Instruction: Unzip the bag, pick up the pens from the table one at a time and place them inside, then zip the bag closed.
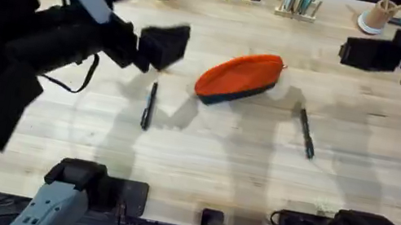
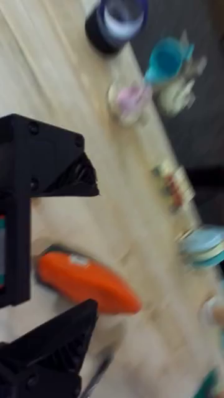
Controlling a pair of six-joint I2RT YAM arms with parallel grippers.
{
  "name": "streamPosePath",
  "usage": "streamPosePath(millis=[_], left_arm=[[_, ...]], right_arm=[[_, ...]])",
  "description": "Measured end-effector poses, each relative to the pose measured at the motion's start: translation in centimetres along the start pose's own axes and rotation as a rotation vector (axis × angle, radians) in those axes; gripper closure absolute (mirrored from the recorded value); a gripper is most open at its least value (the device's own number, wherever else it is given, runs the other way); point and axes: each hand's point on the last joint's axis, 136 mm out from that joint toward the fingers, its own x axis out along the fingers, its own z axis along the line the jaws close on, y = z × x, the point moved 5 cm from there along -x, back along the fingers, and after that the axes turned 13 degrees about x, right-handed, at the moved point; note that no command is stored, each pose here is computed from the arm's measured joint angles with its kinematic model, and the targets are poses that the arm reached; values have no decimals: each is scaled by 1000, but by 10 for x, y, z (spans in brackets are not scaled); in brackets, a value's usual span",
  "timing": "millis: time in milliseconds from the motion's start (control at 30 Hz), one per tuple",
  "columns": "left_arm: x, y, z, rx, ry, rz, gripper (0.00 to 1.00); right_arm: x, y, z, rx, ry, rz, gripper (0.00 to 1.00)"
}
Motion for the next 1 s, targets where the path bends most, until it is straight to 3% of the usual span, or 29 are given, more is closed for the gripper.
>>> streamPosePath(millis=[167, 367, 633, 1000], left_arm=[[5, 16, -16, 22, 172, 117, 7], [10, 23, -25, 78, 271, 128, 7], [11, 23, -27, 113, 294, 113, 7], [16, 28, -26, 111, 308, 132, 8]], right_arm=[[4, -11, 8, -13, -56, 25, 6], [1, -14, 11, -30, -74, 16, 6], [1, -16, 11, -46, -76, 4, 5], [1, -25, 12, -57, -80, -40, 5]])
